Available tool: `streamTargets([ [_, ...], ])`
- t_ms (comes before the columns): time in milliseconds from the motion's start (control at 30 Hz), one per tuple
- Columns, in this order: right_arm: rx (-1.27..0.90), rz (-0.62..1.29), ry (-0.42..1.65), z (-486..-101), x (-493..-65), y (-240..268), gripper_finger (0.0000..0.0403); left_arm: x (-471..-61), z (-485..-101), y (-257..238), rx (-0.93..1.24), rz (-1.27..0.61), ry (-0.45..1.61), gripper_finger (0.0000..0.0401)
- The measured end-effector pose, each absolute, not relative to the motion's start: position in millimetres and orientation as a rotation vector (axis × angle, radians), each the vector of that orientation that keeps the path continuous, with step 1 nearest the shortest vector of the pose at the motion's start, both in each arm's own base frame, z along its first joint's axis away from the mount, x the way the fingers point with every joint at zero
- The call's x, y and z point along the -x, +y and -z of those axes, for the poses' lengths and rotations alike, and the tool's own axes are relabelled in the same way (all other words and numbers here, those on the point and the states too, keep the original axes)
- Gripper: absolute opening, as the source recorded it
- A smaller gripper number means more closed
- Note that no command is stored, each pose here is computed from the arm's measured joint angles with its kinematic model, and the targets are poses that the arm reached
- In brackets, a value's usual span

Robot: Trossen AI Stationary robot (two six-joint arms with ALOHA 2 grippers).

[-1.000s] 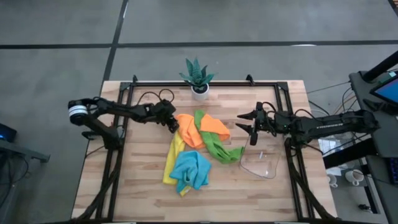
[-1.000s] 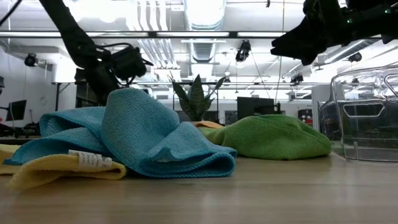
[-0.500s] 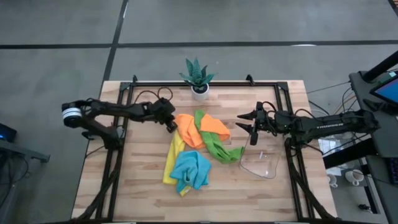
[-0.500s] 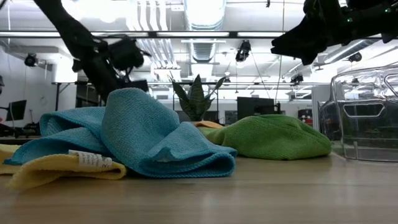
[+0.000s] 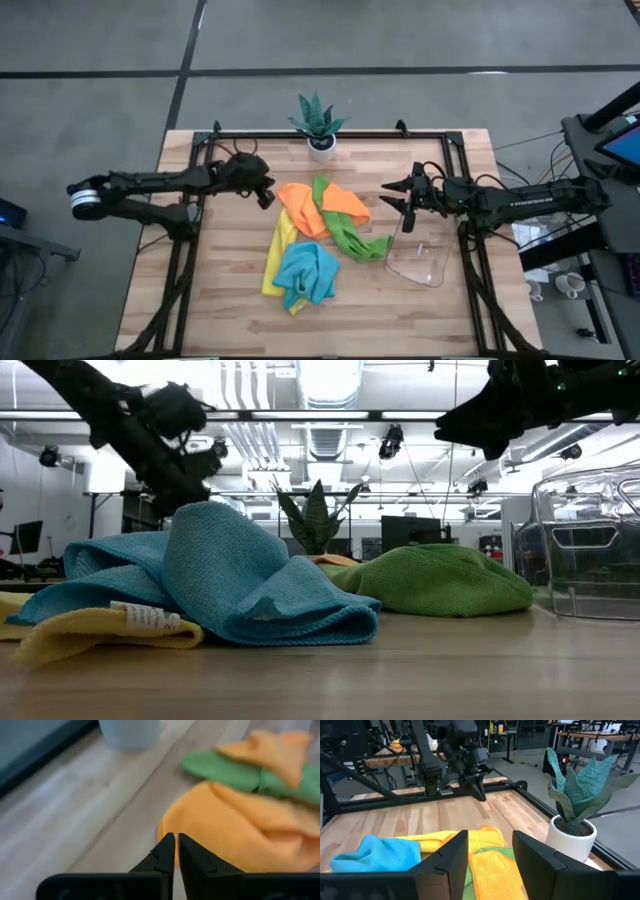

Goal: Roll microfiber towels into tight, uniform cylinder then place into a basket
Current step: Move the orange microfiber cloth from center to top right

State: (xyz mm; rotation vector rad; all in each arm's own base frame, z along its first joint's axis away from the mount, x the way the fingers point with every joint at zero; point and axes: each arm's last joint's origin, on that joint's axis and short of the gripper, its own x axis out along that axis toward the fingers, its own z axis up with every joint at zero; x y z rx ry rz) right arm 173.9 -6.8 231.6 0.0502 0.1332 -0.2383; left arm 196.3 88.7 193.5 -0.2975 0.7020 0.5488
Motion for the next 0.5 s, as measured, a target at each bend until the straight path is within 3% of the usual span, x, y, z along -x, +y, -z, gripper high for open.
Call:
streamTargets([
  [333,-0.046,0.238,0.152,-229.2,-177.0,-6.8,0.0144,-224.5,-145.4,100.2,0.347,-0.534,0.869,0.0137],
  [500,-0.034,0.238,0.17,-226.9,-179.3,-6.8,0.0145,-235.6,-133.4,105.2,0.347,-0.53,0.92,0.0173],
])
